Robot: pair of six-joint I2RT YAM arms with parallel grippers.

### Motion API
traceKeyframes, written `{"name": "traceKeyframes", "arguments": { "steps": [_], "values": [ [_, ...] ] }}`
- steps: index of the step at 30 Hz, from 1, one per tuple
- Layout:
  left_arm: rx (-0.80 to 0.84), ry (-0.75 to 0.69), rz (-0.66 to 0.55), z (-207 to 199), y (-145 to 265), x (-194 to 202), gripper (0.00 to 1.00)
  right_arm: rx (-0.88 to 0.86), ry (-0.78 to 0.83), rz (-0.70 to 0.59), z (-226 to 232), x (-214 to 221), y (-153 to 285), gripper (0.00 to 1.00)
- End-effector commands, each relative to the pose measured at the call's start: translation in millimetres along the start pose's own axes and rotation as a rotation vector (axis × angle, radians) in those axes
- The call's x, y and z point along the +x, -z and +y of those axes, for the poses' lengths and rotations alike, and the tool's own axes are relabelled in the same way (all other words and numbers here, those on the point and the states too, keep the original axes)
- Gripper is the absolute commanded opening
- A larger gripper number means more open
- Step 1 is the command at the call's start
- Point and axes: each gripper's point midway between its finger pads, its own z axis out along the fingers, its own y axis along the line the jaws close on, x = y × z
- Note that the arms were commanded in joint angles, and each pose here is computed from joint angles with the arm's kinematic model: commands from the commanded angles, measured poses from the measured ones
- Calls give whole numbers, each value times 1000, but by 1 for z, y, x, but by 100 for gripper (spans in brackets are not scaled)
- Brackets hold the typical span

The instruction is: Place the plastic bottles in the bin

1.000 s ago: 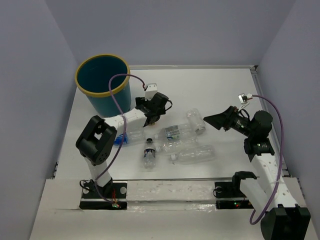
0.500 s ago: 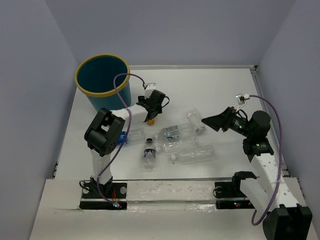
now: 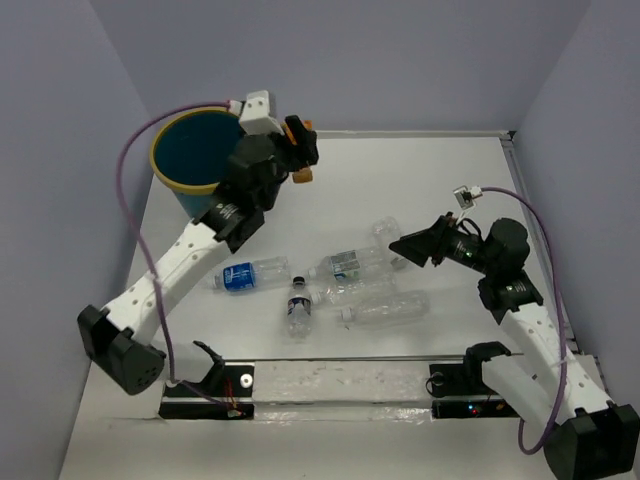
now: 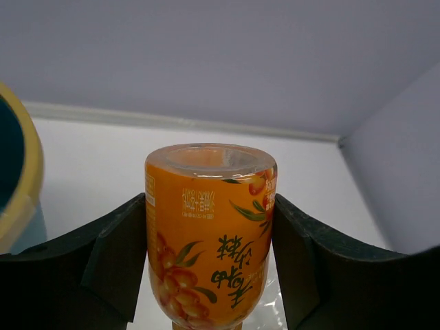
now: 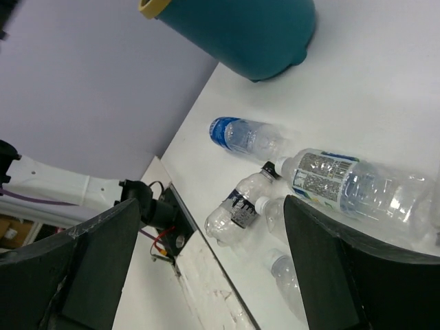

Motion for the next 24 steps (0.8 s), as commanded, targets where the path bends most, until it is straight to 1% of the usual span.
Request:
{"name": "traceKeyframes", "arguments": {
  "steps": [1, 3, 4, 5, 6, 7, 8, 10, 11, 12, 13, 14, 15, 16, 17, 19, 20, 21, 23, 24],
  "values": [
    [3, 40, -242, 15, 50, -115, 61, -61, 123, 3, 36, -8, -17, 89],
    [-37, 48, -283, 33, 54, -138, 60, -86, 152, 27, 48, -4, -26, 89],
    [-92, 53, -307, 59, 52, -151, 60, -122, 155, 71, 59, 8, -33, 89],
    [-95, 53, -313, 67, 50, -156, 60, -124, 161, 83, 62, 11, -39, 89],
    [-121, 56, -331, 78, 50, -165, 60, -114, 168, 121, 58, 20, -48, 88],
    [-148, 57, -342, 89, 49, -170, 60, -129, 189, 128, 68, 19, -55, 88],
    [-204, 55, -357, 113, 45, -177, 60, -147, 228, 157, 77, 31, -64, 88],
    [-256, 63, -362, 137, 40, -180, 60, -148, 260, 214, 82, 42, -83, 88],
    [-285, 64, -351, 158, 32, -180, 60, -170, 284, 253, 92, 54, -92, 88],
    [-300, 68, -345, 168, 28, -179, 60, -182, 337, 286, 94, 61, -100, 88],
    [-317, 73, -339, 177, 24, -177, 60, -138, 331, 385, 77, 84, -113, 88],
    [-330, 78, -327, 186, 20, -173, 60, -139, 361, 420, 78, 90, -122, 88],
    [-350, 87, -303, 200, 12, -164, 63, -148, 432, 443, 89, 90, -132, 88],
    [-348, 90, -288, 204, 8, -160, 67, -122, 450, 501, 76, 106, -148, 88],
    [-357, 99, -269, 211, 2, -152, 79, -124, 497, 483, 84, 98, -162, 88],
    [-374, 112, -258, 220, 1, -147, 92, -126, 577, 505, 82, 106, -177, 90],
    [-372, 114, -266, 219, 5, -149, 99, -103, 598, 531, 71, 116, -189, 91],
    [-367, 114, -269, 218, 8, -150, 99, -135, 658, 527, 81, 115, -198, 94],
    [-334, 111, -306, 206, 23, -165, 99, -137, 741, 533, 79, 119, -210, 95],
    [-318, 113, -323, 200, 32, -171, 99, -162, 814, 555, 83, 129, -219, 95]
  ]
}}
